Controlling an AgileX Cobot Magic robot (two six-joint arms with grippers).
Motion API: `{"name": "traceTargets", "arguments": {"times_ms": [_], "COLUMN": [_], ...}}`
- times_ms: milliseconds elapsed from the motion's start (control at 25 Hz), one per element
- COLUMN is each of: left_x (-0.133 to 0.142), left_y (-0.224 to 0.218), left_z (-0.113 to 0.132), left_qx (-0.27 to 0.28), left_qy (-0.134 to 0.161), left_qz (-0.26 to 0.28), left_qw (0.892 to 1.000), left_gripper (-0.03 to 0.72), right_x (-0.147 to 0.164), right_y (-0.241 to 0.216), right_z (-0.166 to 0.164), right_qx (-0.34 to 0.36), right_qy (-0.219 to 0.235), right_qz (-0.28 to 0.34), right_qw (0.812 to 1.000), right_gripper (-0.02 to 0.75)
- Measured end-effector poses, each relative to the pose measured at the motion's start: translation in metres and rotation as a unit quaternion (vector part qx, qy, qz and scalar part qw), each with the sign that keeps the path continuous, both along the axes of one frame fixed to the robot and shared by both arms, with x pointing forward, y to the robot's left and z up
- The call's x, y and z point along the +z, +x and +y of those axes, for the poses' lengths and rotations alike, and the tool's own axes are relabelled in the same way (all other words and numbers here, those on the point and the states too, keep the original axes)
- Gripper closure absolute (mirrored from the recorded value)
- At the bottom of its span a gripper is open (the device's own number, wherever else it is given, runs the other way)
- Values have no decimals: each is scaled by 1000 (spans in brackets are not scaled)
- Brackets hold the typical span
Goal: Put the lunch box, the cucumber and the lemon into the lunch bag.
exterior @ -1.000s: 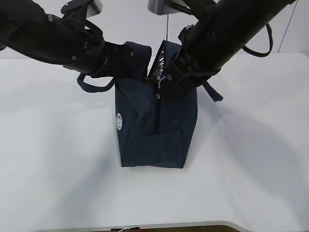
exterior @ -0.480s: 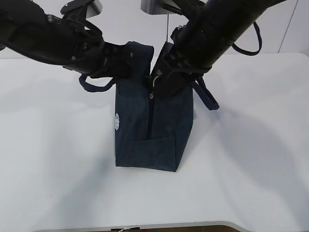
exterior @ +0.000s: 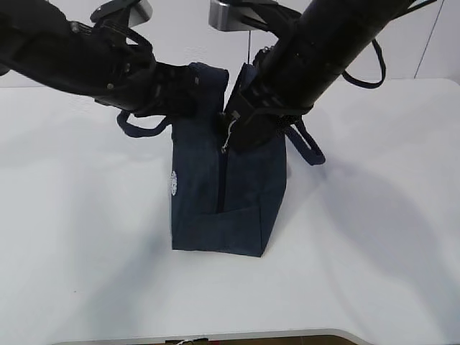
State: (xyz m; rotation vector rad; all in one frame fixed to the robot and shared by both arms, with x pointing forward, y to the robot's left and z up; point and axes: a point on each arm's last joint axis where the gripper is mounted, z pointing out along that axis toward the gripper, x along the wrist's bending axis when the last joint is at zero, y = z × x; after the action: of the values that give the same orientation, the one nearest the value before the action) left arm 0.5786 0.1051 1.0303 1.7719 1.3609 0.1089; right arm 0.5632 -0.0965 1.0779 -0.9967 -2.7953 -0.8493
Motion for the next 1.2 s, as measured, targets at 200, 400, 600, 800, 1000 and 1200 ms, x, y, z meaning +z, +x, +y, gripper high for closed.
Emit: {"name": "traceTargets", "arguments": {"times_ms": [200,400,600,800,1000,1200], "left_x": [0,-2,19,34,38,25], "left_y": [-1,-4,-11,-22,-34,-55], "left_z": [-1,2,13,19,22,31], "left_qx": [-3,-19,-29,-63,-80,-74], "left_qy": [-2,-4,-11,-10,-18,-33], "left_qz": [6,31,19,18,6,10], "left_qw": [1000,999,999,998,997,997], "left_gripper": [449,186,148,145,145,145], "right_x": [-1,-1,-2,-2,0,3], "right_y": [1,0,1,1,2,3], "right_z": [0,0,0,-1,0,0], "right_qx": [2,2,3,3,3,3], "right_qy": [-5,-6,-8,-9,-8,-6], "right_qz": [1,2,4,3,-1,-5], "right_qw": [1000,1000,1000,1000,1000,1000], "right_gripper": [733,733,733,733,733,733]}}
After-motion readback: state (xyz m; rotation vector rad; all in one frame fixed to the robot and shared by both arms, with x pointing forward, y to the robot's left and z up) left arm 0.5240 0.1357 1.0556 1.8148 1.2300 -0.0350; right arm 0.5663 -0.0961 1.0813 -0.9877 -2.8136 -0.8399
